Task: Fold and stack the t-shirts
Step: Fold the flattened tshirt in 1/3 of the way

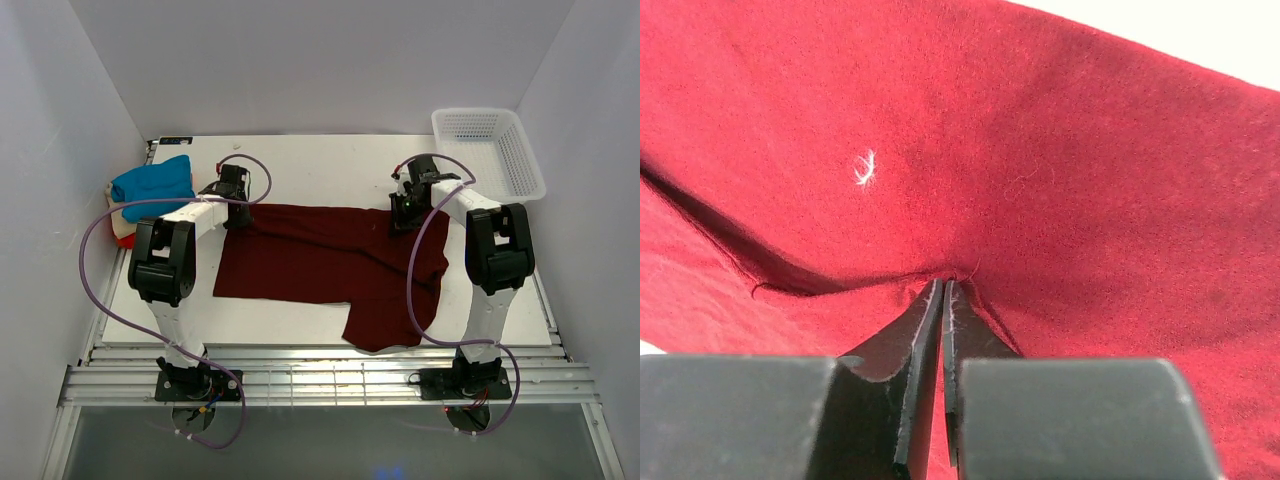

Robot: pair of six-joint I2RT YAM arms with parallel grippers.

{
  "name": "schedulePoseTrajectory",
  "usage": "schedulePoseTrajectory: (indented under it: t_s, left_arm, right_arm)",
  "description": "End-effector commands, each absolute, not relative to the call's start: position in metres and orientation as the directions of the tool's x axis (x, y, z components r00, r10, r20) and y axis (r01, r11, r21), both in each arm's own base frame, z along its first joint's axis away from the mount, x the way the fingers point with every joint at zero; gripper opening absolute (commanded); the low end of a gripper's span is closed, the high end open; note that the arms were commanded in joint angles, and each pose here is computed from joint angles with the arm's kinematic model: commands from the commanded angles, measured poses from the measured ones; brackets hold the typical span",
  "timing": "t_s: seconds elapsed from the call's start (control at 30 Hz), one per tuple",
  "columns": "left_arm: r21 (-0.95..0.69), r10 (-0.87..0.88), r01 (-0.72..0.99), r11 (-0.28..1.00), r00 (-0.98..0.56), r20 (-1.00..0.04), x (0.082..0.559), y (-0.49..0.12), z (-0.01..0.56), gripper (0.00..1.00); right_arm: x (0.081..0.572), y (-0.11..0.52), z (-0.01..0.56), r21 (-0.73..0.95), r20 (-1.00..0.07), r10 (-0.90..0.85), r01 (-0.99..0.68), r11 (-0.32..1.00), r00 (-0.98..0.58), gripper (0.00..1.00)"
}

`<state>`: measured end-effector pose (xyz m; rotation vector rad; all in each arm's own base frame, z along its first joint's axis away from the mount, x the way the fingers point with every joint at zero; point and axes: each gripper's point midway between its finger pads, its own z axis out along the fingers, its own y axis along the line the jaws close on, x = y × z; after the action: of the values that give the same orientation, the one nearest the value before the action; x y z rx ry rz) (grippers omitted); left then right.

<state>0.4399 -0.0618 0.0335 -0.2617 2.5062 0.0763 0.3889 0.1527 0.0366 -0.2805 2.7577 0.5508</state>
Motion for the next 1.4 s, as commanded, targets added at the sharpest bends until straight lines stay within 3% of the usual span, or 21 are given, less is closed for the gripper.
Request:
schedulePoseTrajectory:
  t_s: [0.0, 0.37, 0.7, 1.0, 1.03, 1.07, 1.1, 1.17, 1.37]
  left_arm:
    - [-0.021, -0.174, -0.205, 0.979, -0.764, -0.621, 0.445, -0.061, 0.049, 0.37]
    - [-0.034, -0.188, -0.216, 0.976, -0.748, -0.637, 0.436, -0.059, 0.061, 0.37]
    - [-0.046, -0.197, -0.227, 0.973, -0.704, -0.682, 0.429, -0.054, 0.088, 0.37]
    - [-0.063, -0.204, -0.227, 0.972, -0.680, -0.704, 0.427, -0.054, 0.106, 0.37]
    - [-0.065, -0.206, -0.227, 0.972, -0.681, -0.703, 0.426, -0.054, 0.106, 0.37]
    - [-0.078, -0.211, -0.221, 0.972, -0.682, -0.700, 0.426, -0.057, 0.106, 0.37]
    - [-0.088, -0.219, -0.221, 0.971, -0.682, -0.698, 0.426, -0.059, 0.106, 0.37]
    - [-0.110, -0.231, -0.217, 0.970, -0.677, -0.698, 0.429, -0.062, 0.109, 0.36]
    - [-0.179, -0.255, -0.182, 0.967, -0.673, -0.695, 0.443, -0.081, 0.115, 0.31]
  right_arm:
    - [0.387, 0.160, 0.052, 0.360, -0.384, -0.153, -0.300, 0.883, -0.911, 0.08]
    - [0.320, 0.174, 0.096, 0.420, -0.363, -0.200, -0.352, 0.837, -0.910, 0.08]
    - [0.224, 0.185, 0.073, 0.459, -0.243, -0.272, -0.357, 0.814, -0.931, 0.08]
    - [0.185, 0.196, 0.068, 0.478, -0.222, -0.308, -0.378, 0.793, -0.925, 0.08]
    - [0.183, 0.197, 0.067, 0.481, -0.216, -0.313, -0.380, 0.790, -0.925, 0.10]
    - [0.181, 0.197, 0.067, 0.477, -0.214, -0.318, -0.383, 0.791, -0.923, 0.24]
    - [0.181, 0.198, 0.067, 0.476, -0.217, -0.322, -0.388, 0.789, -0.922, 0.32]
    - [0.187, 0.200, 0.074, 0.463, -0.247, -0.326, -0.406, 0.788, -0.913, 0.41]
    - [0.228, 0.212, 0.116, 0.414, -0.401, -0.285, -0.450, 0.791, -0.870, 0.44]
